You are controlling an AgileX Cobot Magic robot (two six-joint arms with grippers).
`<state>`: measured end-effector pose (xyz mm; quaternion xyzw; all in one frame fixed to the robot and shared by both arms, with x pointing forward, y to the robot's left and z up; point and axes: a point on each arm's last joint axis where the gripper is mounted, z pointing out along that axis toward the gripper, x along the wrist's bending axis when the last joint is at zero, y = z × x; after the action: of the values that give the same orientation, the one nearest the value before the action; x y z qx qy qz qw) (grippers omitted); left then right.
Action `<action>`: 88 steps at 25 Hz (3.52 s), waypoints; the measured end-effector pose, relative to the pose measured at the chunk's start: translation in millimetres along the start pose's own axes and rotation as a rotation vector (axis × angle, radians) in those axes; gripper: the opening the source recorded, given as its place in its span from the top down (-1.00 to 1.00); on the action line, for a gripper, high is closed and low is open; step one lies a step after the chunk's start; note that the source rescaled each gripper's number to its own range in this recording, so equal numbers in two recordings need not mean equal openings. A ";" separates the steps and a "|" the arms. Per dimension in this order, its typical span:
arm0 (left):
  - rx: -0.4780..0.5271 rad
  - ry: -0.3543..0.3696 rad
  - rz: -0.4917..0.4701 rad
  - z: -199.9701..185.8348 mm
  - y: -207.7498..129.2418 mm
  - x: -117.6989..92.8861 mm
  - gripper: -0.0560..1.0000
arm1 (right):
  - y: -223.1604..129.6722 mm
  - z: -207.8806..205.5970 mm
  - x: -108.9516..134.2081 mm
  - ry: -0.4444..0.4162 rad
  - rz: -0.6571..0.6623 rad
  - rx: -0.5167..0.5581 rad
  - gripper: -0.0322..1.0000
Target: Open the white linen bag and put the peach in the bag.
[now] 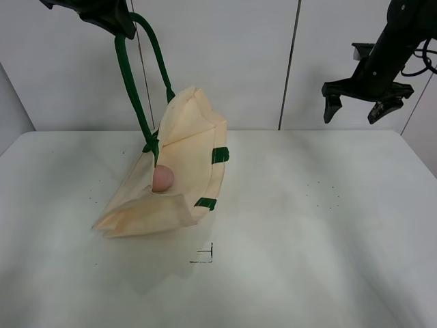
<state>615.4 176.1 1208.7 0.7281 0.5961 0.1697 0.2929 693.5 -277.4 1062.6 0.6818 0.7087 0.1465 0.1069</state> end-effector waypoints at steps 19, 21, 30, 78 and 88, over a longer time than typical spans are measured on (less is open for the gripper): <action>0.000 0.000 0.000 0.0 0.0 0.0 0.89 | -223.2 -61.9 5.6 -0.045 -0.014 0.285 -1.00; 0.000 0.000 0.000 0.0 0.0 0.0 0.89 | -257.9 -69.1 4.4 -0.045 -0.014 0.282 -1.00; 0.000 -0.001 0.000 0.0 0.0 -0.1 0.89 | -358.2 -117.0 1.8 -0.029 -0.023 -0.197 -1.00; 0.452 -0.026 -0.027 210.2 -87.4 9.5 -0.61 | -431.8 -155.1 0.2 -0.045 0.007 -0.778 -1.00; 0.454 0.142 -0.008 207.5 -84.7 48.8 -1.00 | -431.8 -155.1 0.7 -0.038 0.008 -0.778 -1.00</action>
<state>685.3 186.8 990.5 0.7593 0.6407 0.0808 0.0797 235.2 -298.1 1054.9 0.5958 0.5954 0.3920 0.3700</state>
